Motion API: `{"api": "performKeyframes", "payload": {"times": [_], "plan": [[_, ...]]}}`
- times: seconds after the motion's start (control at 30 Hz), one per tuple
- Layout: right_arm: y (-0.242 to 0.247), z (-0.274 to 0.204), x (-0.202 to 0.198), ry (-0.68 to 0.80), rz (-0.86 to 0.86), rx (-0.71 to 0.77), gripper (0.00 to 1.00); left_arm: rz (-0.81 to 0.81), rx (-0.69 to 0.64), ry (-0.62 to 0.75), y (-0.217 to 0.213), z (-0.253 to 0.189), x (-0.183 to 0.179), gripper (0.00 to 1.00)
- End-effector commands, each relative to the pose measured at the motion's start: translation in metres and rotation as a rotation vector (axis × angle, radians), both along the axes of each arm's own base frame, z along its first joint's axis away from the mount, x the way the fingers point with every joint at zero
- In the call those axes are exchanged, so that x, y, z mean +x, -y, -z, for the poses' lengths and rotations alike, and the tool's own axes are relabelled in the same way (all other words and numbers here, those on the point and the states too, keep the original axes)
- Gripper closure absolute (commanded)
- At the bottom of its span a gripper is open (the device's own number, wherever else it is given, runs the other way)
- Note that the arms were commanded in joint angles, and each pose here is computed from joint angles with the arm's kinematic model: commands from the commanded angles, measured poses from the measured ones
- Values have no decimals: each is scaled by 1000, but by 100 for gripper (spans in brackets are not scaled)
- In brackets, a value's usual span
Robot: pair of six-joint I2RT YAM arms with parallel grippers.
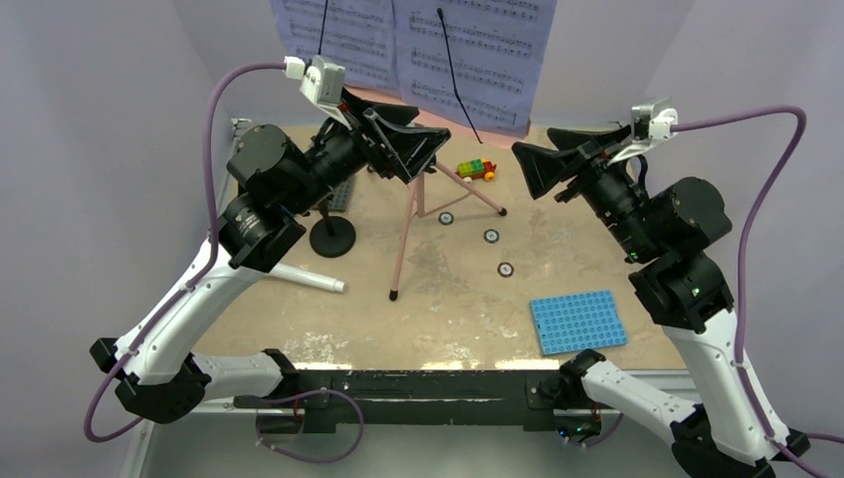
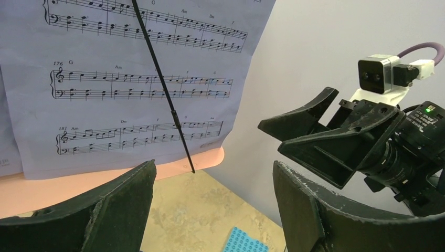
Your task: Pack up the instrument practice props
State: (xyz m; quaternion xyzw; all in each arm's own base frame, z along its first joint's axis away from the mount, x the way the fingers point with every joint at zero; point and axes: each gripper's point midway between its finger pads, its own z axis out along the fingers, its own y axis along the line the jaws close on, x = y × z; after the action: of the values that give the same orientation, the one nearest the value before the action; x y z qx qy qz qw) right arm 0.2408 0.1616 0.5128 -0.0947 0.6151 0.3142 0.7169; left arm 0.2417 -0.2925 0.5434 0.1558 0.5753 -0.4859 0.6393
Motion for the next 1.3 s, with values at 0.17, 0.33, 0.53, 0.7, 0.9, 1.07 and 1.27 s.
{"api": "performKeyframes", "payload": {"times": [0.17, 0.33, 0.53, 0.7, 0.9, 1.07, 1.27], "plan": [[0, -10, 12, -31, 30, 24, 26, 31, -74, 55, -10, -33, -15, 15], [-8, -10, 14, -70, -5, 43, 27, 38, -69, 42, -8, -30, -14, 15], [-10, -9, 19, -90, -7, 40, 27, 37, -65, 36, -7, -28, -13, 15], [-14, -8, 18, -86, -31, 40, 29, 38, -63, 34, -6, -27, -11, 15], [-18, -8, 16, -78, -53, 40, 33, 43, -63, 32, -5, -27, -11, 15], [-19, -10, 19, -74, -51, 31, 32, 44, -63, 29, -4, -27, -9, 15], [-13, -7, 28, -66, 2, 11, 28, 48, -60, 24, -2, -25, -7, 15]]}}
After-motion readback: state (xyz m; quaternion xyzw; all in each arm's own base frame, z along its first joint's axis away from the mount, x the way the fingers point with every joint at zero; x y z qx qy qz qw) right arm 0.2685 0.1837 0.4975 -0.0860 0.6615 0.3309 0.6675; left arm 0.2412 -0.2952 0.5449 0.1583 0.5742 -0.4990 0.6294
